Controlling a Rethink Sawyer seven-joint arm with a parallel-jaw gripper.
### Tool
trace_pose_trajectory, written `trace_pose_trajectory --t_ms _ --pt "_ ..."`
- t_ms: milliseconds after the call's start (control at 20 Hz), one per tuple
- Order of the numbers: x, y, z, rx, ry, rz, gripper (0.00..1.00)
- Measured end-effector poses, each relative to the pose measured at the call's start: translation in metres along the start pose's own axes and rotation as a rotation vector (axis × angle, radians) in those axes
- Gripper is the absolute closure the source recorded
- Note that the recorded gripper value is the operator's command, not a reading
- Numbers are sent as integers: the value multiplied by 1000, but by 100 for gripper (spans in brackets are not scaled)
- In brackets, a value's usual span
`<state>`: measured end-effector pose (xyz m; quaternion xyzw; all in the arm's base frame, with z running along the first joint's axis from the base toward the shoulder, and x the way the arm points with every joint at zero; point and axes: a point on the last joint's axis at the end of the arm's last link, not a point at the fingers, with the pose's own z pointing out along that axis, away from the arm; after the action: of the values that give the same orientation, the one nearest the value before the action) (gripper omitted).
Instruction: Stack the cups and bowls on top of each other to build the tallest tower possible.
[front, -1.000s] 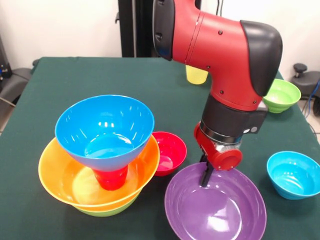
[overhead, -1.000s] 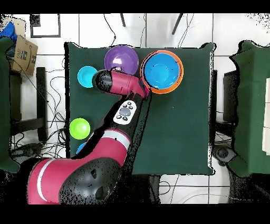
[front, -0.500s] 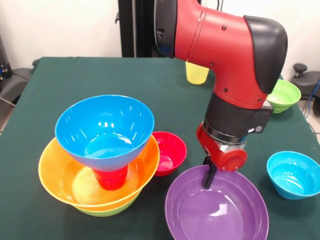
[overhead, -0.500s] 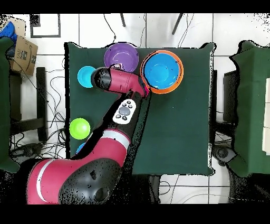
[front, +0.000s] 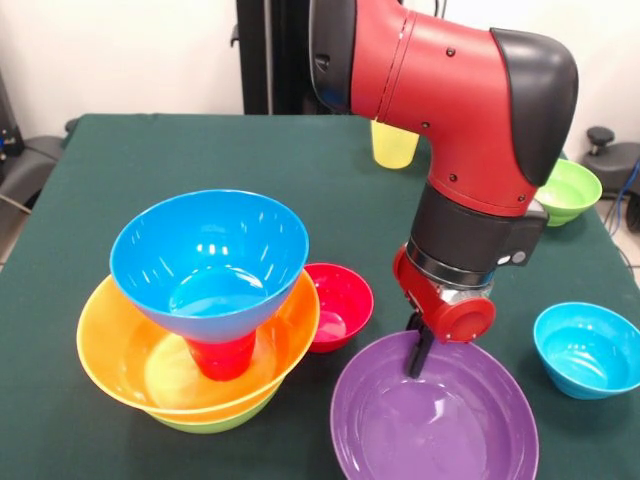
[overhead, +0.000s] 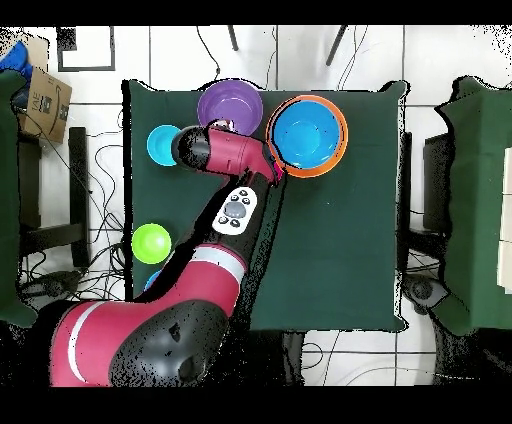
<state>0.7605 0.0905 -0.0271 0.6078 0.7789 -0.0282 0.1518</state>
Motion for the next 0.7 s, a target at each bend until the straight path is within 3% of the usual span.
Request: trace_pose_trajectory --t_ms 700 --pt "0 1 -10 28 19 3 100"
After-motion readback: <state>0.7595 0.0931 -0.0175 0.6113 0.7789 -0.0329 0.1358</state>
